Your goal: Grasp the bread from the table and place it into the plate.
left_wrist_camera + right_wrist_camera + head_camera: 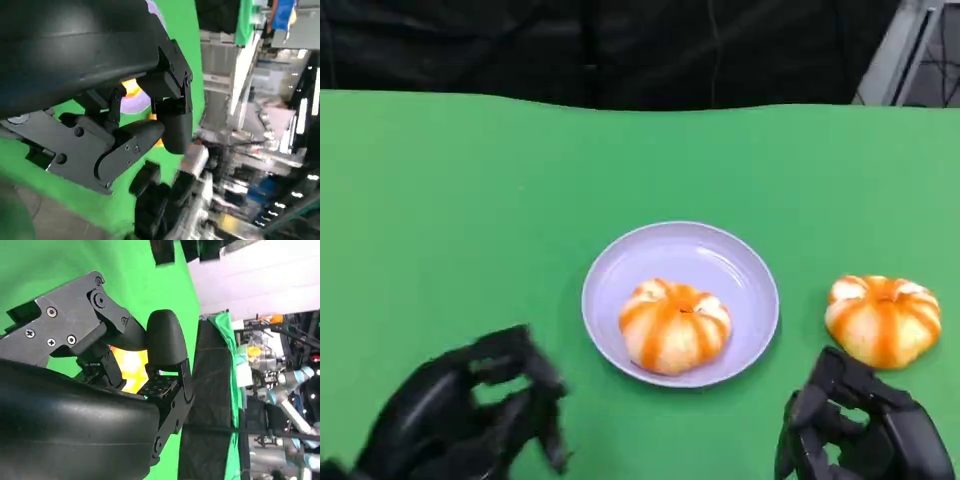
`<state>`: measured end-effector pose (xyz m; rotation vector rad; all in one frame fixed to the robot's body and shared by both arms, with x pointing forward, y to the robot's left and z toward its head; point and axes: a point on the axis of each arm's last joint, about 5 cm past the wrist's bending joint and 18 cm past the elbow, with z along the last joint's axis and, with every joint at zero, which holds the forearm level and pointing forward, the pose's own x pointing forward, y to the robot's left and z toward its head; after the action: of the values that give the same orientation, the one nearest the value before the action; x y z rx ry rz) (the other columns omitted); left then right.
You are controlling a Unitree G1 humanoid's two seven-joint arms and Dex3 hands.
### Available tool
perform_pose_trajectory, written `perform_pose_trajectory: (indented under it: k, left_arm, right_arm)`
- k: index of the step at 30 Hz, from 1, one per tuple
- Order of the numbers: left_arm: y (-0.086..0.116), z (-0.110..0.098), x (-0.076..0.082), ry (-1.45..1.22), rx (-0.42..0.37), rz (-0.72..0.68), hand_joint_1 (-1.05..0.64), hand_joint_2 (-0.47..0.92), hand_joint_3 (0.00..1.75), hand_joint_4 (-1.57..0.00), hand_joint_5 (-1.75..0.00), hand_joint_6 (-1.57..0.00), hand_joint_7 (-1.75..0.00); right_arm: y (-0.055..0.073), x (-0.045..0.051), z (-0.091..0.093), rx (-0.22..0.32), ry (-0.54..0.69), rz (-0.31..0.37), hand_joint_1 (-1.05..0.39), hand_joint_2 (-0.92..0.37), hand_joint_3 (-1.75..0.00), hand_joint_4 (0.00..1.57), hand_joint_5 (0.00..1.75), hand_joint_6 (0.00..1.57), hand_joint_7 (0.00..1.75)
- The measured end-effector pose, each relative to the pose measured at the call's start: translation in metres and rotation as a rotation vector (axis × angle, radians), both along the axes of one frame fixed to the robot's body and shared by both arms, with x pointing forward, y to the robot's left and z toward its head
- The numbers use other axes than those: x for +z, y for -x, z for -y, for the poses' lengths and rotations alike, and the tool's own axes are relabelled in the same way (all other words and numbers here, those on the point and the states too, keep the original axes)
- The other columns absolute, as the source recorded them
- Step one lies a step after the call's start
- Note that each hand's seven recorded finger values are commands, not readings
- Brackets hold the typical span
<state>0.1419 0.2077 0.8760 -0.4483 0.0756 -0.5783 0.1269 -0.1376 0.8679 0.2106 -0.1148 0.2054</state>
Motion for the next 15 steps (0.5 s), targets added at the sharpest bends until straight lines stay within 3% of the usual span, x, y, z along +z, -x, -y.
perform_pose_trajectory:
  k: [5, 15]
  left_arm:
    - [0.019, -0.016, -0.012, 0.03, 0.031, -0.085, -0.21, 0.56, 1.16, -0.9, -1.75, -0.78, -1.71]
    - [0.02, -0.02, -0.015, 0.033, 0.054, -0.101, -0.17, 0.61, 1.12, -0.91, -1.75, -0.76, -1.73]
  right_arm:
    - [0.0, -0.0015, 0.004, -0.005, 0.009, -0.006, -0.14, -0.56, -1.22, 0.83, 1.75, 0.7, 1.65]
    - [0.001, -0.0028, 0.005, 0.008, 0.012, -0.011, -0.14, -0.57, -1.2, 0.84, 1.75, 0.69, 1.65]
